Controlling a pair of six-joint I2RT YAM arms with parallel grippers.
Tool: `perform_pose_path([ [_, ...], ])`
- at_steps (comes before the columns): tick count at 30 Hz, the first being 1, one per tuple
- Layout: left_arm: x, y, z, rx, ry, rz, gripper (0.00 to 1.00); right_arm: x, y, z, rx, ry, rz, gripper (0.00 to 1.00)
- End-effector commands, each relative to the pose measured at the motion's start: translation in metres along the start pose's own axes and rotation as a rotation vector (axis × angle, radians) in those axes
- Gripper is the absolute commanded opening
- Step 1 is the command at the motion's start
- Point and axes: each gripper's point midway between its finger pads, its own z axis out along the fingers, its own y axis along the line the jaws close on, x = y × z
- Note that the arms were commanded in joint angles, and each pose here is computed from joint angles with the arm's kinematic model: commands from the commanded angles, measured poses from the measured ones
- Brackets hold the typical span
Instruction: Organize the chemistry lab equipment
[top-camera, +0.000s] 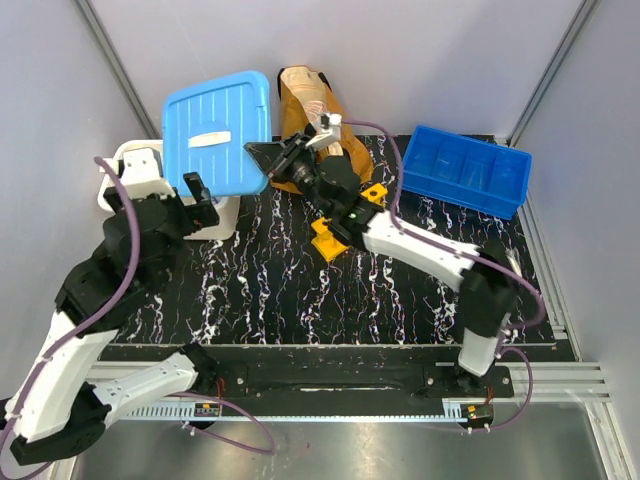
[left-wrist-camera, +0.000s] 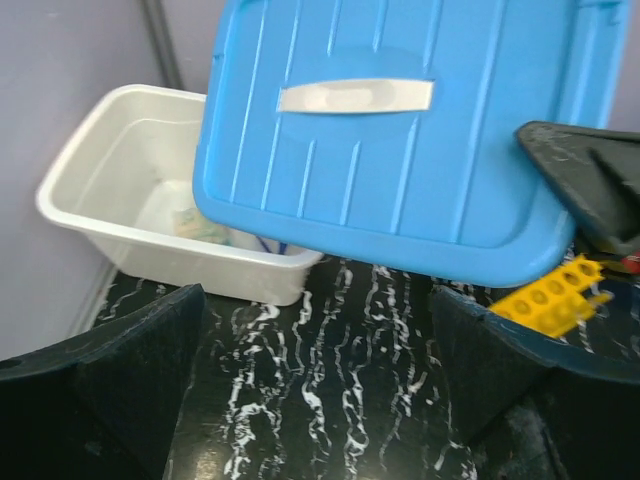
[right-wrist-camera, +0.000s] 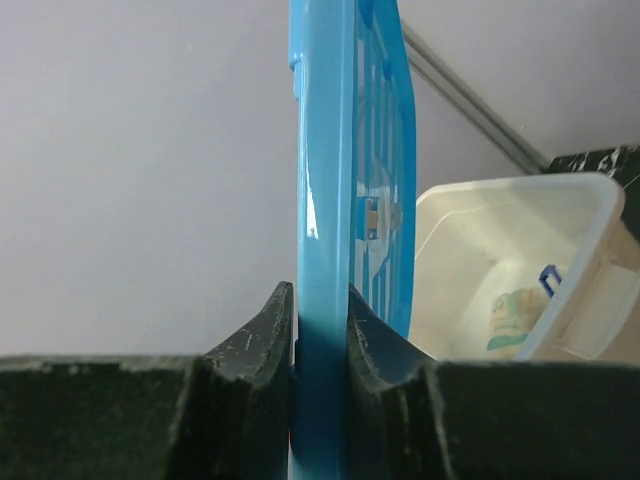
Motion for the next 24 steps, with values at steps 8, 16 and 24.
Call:
perform_pose_path([
  [8,-0.009,0.043,0.06,-0.209,0.026,-0.046,0.99,0.028,0.008,0.075,-0.285,0.021,0.445,0.0],
  [16,0.003,0.087,0.085,-0.365,0.065,-0.067,0.99,0.06,-0.025,0.103,-0.248,0.08,0.645,0.0],
  [24,-0.01,0.105,0.07,-0.418,0.008,-0.014,0.99,0.097,-0.061,0.13,-0.168,0.128,0.717,0.0],
])
